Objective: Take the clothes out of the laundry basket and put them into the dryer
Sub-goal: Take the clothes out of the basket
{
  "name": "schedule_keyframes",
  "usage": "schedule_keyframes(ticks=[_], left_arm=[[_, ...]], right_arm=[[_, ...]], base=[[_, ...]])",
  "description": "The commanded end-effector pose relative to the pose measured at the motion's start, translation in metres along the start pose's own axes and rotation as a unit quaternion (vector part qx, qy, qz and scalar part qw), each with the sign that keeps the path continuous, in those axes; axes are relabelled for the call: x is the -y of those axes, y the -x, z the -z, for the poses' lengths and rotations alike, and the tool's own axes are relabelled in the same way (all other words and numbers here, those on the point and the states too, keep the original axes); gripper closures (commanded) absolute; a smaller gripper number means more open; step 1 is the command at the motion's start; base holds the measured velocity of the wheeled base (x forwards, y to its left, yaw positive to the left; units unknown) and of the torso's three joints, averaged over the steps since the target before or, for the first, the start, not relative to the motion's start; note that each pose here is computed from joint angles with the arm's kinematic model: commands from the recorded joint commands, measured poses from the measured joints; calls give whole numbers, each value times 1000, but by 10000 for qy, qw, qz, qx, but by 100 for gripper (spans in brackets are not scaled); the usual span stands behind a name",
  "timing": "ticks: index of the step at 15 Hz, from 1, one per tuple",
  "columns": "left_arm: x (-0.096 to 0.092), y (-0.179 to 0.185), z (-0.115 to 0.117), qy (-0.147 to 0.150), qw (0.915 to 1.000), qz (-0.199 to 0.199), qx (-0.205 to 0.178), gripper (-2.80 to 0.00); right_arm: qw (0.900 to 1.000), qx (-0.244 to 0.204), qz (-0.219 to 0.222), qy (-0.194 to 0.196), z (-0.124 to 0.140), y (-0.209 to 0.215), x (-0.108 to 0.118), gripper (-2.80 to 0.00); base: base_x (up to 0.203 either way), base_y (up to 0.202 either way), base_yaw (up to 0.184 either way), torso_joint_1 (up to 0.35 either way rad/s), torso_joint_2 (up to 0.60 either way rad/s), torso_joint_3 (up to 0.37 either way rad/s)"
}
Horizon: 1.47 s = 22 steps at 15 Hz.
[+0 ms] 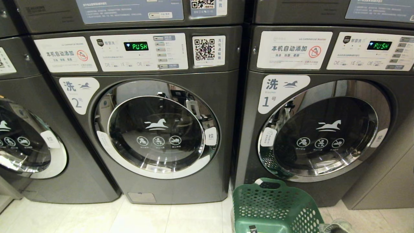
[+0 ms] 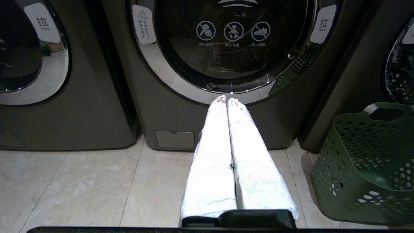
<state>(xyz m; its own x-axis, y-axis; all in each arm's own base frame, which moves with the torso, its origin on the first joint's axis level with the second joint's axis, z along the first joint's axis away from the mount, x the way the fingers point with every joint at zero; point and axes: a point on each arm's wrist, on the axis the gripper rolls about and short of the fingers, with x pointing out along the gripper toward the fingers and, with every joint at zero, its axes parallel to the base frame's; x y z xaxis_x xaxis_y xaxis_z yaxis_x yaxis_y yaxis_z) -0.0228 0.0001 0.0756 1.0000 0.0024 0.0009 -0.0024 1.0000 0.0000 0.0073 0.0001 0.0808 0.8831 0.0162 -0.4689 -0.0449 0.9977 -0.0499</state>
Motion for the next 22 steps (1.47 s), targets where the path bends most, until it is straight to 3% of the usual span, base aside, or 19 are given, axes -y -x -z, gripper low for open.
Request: schedule_keyframes(ticks=[1, 4, 6, 8, 12, 14, 18, 22], left_arm=[[0, 0, 0, 0, 10000, -4, 3, 0], [0, 0, 0, 0, 10000, -4, 3, 0], [0, 0, 0, 0, 10000, 2, 3, 0], [0, 0, 0, -15, 10000, -4, 3, 0], [0, 0, 0, -10, 10000, -2, 3, 0], [0, 0, 0, -15, 10000, 4, 3, 0], [0, 0, 0, -15, 10000, 4, 3, 0], [0, 0, 0, -15, 10000, 1, 3, 0]], right_arm=[[9992, 369, 162, -65, 3, 6, 0, 0], [9866, 1611, 255, -66, 15, 22, -1, 0], [9775, 2089, 259, -117, 20, 28, -2, 0], [9779, 2075, 255, -94, 20, 27, -2, 0], [9754, 2161, 257, 361, 20, 26, -2, 0], [9704, 2372, 272, 365, 19, 24, -2, 0], [9707, 2356, 276, 391, 19, 24, -2, 0], [9707, 2356, 278, 396, 19, 24, -2, 0]], base=[[0, 0, 0, 0, 0, 0], [0, 0, 0, 0, 0, 0], [0, 0, 0, 0, 0, 0], [0, 0, 0, 0, 0, 0], [0, 0, 0, 0, 0, 0], [0, 0, 0, 0, 0, 0], [0, 0, 0, 3, -5, -6], [0, 0, 0, 65, -331, -269]])
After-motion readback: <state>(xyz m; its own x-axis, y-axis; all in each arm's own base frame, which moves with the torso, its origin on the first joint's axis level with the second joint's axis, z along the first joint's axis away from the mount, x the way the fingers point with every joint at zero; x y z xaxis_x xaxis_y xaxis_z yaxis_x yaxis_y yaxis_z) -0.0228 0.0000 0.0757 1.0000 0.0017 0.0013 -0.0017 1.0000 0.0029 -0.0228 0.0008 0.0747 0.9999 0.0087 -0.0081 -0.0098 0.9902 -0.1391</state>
